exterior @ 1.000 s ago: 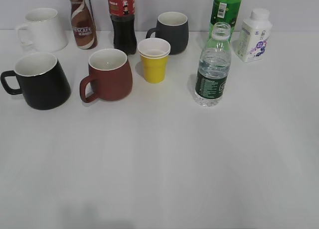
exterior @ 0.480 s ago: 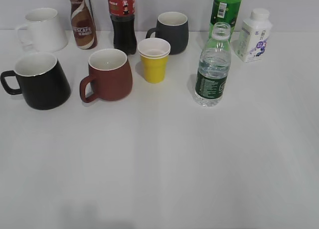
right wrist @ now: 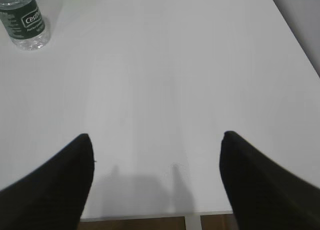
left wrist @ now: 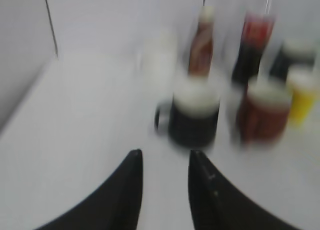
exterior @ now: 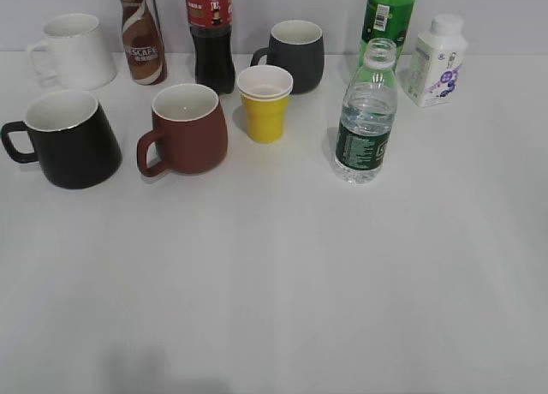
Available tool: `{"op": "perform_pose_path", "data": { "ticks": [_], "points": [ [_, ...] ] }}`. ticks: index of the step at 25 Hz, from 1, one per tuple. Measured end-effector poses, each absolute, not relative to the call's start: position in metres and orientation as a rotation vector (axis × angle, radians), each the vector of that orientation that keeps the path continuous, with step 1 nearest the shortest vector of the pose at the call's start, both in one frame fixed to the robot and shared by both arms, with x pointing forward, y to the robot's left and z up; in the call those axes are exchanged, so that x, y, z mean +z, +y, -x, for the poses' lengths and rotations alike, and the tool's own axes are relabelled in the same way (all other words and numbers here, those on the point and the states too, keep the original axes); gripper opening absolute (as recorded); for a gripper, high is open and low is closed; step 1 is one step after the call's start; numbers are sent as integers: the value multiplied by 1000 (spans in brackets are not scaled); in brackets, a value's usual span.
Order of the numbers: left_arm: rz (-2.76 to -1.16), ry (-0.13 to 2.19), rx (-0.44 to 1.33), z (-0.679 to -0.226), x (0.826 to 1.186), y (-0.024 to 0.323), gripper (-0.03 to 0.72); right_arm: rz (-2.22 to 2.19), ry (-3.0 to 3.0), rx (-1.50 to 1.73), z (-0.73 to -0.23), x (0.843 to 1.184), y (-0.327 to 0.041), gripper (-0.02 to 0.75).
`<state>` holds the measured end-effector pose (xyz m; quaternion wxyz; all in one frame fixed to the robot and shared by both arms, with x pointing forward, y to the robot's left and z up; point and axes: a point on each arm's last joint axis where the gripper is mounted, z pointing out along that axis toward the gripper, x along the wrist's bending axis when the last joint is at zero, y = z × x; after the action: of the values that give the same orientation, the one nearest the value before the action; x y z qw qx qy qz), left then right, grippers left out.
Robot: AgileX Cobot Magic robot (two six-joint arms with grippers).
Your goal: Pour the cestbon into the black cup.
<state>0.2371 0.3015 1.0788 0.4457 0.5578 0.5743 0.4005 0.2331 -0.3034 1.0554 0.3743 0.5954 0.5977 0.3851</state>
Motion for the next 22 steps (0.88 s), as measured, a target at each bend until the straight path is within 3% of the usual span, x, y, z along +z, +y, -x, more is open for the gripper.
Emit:
{"op": "perform_pose_path", "data": {
  "ticks": [4, 7, 10, 14, 22],
  "points": [
    [-1121, 1160, 1150, -262, 1116, 300, 240, -1524, 1530, 986, -233, 1055, -303, 588],
    [-1013, 1054, 1207, -289, 1131, 299, 240, -1524, 1530, 986, -233, 1055, -303, 588],
    [-989, 1043, 1209, -325, 1134, 298, 240, -1524, 1531, 985, -233, 1055, -303, 588],
    [-1071, 1089, 1202, -380, 1120, 296, 262, -1524, 1531, 986, -233, 1055, -303, 588],
    [-1193, 1198, 1135, -475, 1055, 291, 320, -1524, 1531, 987, -233, 1055, -303, 588]
  ]
}}
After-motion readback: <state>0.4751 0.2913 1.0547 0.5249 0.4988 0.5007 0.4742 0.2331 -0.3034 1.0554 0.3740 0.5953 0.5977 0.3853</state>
